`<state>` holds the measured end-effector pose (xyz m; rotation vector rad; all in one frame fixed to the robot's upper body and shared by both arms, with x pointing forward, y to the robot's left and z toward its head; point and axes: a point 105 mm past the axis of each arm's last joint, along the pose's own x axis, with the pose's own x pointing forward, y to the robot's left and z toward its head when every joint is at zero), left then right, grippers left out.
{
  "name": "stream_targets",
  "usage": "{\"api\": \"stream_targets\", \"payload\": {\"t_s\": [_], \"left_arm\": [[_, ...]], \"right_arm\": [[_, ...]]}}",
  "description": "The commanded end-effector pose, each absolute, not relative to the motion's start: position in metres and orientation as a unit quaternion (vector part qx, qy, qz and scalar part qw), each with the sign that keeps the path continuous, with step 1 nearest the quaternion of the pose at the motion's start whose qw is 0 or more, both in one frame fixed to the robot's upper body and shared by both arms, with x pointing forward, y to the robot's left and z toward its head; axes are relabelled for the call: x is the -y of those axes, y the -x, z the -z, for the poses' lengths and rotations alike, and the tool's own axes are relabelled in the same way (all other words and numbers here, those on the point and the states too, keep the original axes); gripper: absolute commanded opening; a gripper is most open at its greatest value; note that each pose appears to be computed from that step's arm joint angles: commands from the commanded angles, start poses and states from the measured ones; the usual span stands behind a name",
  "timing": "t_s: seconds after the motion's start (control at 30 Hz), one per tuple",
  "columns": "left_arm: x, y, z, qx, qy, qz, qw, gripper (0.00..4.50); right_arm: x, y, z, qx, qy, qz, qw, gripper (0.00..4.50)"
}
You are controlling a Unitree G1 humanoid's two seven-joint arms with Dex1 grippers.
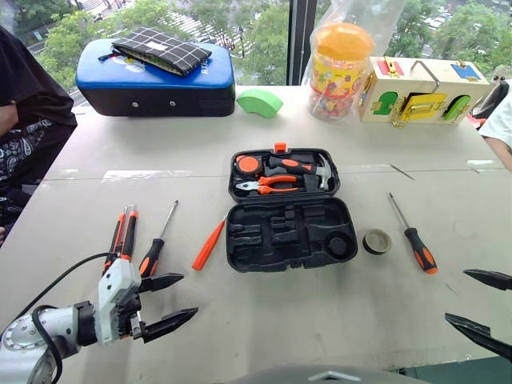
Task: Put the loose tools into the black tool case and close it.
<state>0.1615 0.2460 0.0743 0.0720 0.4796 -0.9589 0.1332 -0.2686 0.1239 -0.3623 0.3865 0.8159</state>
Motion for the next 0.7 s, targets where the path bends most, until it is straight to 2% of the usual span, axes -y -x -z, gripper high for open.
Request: {"api": "stream_targets", "payload": {"t_s": [0.03,0.13,0.2,0.27,0.33,0.43,0.63,0.7], "left_arm": [[-0.246,-0.162,-0.085,-0.192,-0.017,0.425,0.885,4.47],[-0.251,-0.170,-0.106,-0.127,0.076,0.348,0.926,4.47],[-0.256,-0.173,-0.120,-0.104,0.116,0.312,0.937,4.47],[-0.262,-0.177,-0.128,-0.089,0.115,0.269,0.952,4.47],[-0.272,-0.182,-0.132,-0.082,0.055,0.203,0.974,4.47],[-0.285,-0.181,-0.125,-0.122,0.002,0.104,0.987,4.47],[-0.286,-0.191,-0.097,-0.198,-0.012,0.041,0.979,4.47],[-0.281,-0.196,-0.076,-0.232,-0.023,0.034,0.972,4.47]], "right_arm": [[0.264,-0.142,-0.133,-0.146,0.181,-0.397,0.888,4.50],[0.243,-0.164,-0.145,-0.081,0.163,-0.423,0.888,4.50],[0.229,-0.174,-0.154,-0.049,0.148,-0.444,0.882,4.50],[0.217,-0.179,-0.161,-0.030,0.133,-0.465,0.875,4.50],[0.206,-0.182,-0.166,-0.021,0.122,-0.488,0.864,4.50],[0.190,-0.183,-0.171,-0.011,0.112,-0.524,0.844,4.50],[0.170,-0.185,-0.182,0.005,0.114,-0.573,0.812,4.50],[0.163,-0.185,-0.188,0.014,0.118,-0.584,0.803,4.50]]}}
